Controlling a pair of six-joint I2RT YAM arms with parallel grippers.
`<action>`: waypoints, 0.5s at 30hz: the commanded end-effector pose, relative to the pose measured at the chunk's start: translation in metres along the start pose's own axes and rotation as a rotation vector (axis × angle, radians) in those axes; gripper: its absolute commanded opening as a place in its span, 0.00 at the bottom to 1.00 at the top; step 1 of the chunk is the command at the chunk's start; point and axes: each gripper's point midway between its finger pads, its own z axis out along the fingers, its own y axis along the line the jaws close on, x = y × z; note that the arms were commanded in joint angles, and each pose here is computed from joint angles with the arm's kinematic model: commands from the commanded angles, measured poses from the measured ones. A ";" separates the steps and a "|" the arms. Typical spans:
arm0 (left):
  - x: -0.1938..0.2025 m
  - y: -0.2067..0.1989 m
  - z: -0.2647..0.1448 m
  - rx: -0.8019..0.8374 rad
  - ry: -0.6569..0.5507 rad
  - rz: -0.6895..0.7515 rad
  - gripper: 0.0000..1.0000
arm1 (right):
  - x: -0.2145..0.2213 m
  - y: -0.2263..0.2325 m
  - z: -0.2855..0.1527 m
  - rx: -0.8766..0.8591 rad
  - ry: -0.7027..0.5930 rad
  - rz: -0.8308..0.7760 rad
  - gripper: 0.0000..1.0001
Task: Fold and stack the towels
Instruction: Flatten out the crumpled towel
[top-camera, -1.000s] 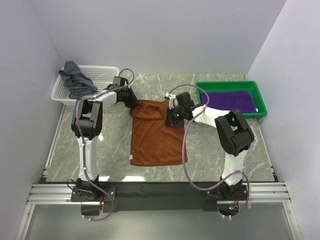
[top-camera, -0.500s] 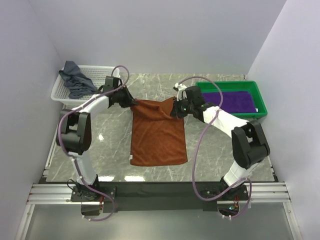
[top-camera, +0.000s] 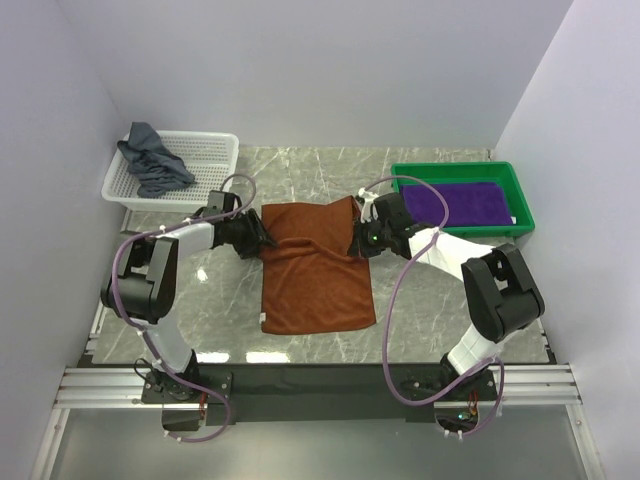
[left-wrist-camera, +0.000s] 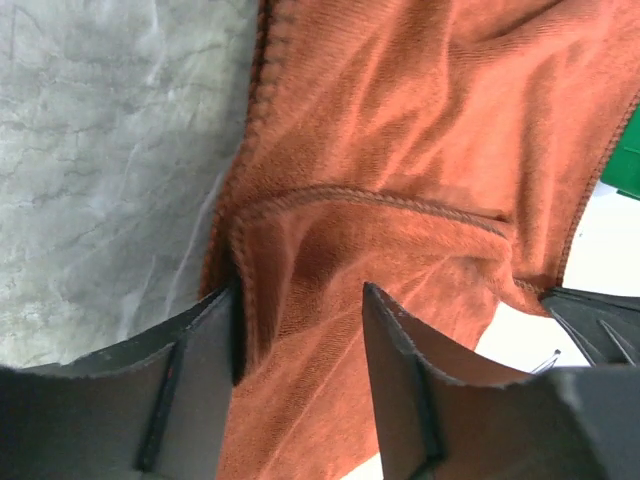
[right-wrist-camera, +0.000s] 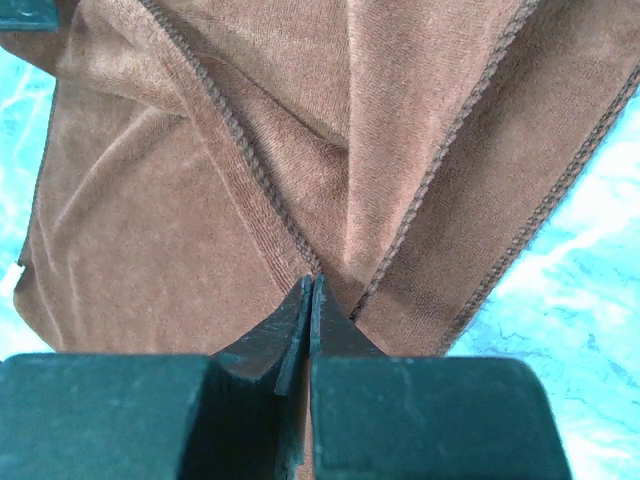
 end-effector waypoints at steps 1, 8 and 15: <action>-0.010 -0.020 -0.014 0.052 -0.046 0.023 0.57 | -0.024 0.006 -0.007 -0.018 -0.086 -0.011 0.00; -0.029 -0.027 -0.012 0.031 -0.071 0.048 0.54 | -0.026 0.007 -0.006 -0.026 -0.091 -0.016 0.00; -0.044 -0.014 0.006 -0.057 -0.072 0.009 0.52 | -0.022 0.008 -0.003 -0.040 -0.083 -0.007 0.00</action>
